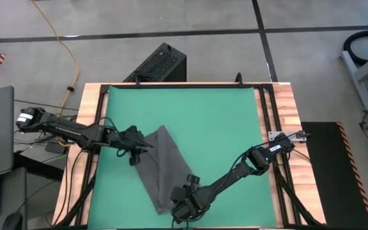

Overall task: Roll towel
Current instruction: Fold the gray towel

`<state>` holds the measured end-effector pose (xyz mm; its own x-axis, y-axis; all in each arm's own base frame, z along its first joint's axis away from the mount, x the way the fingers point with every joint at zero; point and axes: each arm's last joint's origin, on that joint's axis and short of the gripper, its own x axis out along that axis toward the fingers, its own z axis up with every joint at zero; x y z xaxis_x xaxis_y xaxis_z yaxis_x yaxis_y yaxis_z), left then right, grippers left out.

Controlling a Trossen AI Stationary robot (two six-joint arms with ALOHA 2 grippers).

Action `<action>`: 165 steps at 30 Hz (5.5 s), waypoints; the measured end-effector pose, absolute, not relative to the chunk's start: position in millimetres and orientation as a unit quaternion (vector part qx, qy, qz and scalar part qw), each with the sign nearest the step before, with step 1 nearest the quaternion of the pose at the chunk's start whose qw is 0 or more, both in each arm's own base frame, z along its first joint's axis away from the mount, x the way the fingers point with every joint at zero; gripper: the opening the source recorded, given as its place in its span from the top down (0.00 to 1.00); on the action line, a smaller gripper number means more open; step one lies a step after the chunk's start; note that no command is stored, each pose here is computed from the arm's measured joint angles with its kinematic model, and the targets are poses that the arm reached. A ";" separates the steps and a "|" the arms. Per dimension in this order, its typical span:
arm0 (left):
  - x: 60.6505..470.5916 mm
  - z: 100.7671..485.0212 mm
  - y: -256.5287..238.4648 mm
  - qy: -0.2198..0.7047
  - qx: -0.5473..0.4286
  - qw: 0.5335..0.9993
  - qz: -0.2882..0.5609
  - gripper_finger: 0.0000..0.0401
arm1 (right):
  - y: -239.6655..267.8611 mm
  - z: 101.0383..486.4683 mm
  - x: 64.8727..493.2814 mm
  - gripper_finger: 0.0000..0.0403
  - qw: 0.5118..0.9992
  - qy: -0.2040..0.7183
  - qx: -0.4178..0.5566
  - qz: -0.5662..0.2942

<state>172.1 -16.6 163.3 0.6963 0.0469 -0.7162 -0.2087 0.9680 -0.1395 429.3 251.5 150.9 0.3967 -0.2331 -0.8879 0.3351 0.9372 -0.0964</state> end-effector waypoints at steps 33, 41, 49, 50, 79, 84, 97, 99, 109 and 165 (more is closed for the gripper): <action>195.7 130.9 -20.2 0.426 -0.089 0.898 0.062 0.77 | 250.9 150.4 430.0 0.79 0.834 0.520 0.057 -0.176; 196.5 132.3 -21.8 0.424 -0.112 0.898 0.044 0.98 | 250.8 150.4 430.0 0.79 0.834 0.520 0.057 -0.176; 202.1 150.4 -22.4 0.435 -0.103 0.893 0.044 1.00 | 250.7 150.3 429.9 0.79 0.834 0.520 0.056 -0.176; 202.7 155.3 -22.2 0.439 -0.094 0.892 0.045 1.00 | 250.7 150.3 429.8 0.79 0.834 0.521 0.056 -0.176; 151.0 219.4 -16.9 0.546 -0.095 0.830 0.059 1.00 | 250.3 150.1 429.7 0.79 0.834 0.519 0.051 -0.179; 150.6 219.6 -17.4 0.547 -0.109 0.828 0.056 1.00 | 250.3 150.1 429.7 0.79 0.834 0.519 0.051 -0.179; 151.1 244.7 -17.7 0.544 -0.101 0.832 0.045 1.00 | 250.4 150.1 429.8 0.79 0.835 0.519 0.050 -0.178; 154.3 255.0 -17.9 0.529 -0.102 0.841 0.043 1.00 | 250.4 150.1 429.8 0.79 0.835 0.519 0.050 -0.178; 160.5 266.9 -17.6 0.496 -0.112 0.859 0.062 1.00 | 250.1 150.1 430.1 0.79 0.835 0.519 0.051 -0.178; 204.4 167.2 -51.5 0.325 -0.170 0.927 -0.081 1.00 | 258.0 159.7 435.8 0.79 0.860 0.493 -0.012 -0.131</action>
<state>204.4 -51.5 167.2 0.7754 -0.2598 -0.5755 0.0392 0.9295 -0.3668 435.8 258.0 159.7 0.4798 -0.2369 -0.8448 0.2124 0.9656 -0.1501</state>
